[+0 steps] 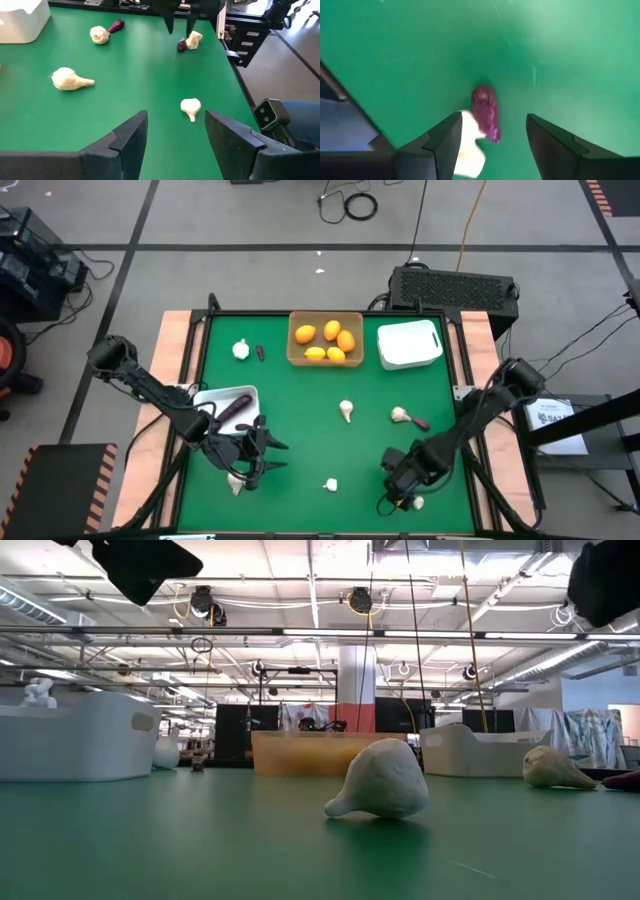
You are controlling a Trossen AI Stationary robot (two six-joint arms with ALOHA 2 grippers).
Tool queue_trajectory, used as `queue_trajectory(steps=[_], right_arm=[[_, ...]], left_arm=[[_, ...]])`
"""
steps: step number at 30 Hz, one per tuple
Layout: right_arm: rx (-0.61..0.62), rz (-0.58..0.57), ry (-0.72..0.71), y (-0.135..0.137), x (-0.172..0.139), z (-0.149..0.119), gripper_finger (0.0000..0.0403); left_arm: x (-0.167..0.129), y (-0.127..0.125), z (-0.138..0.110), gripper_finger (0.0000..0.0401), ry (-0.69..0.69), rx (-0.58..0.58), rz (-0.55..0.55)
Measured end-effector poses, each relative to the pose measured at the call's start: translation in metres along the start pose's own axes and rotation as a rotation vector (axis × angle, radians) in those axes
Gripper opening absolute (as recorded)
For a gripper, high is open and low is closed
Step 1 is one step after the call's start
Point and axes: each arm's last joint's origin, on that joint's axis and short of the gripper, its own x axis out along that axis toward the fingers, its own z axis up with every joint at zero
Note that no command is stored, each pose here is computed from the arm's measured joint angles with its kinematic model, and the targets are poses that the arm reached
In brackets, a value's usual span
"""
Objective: Sort produce into baskets
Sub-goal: Put the eggplant into the left white bin
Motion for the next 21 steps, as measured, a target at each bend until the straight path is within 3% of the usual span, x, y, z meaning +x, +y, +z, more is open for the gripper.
queue_trajectory(steps=[21], right_arm=[[-0.039, -0.089, 0.005, 0.010, 0.040, 0.002, 0.0210]], left_arm=[[0.000, -0.001, 0.000, 0.0205, 0.013, 0.001, -0.026]])
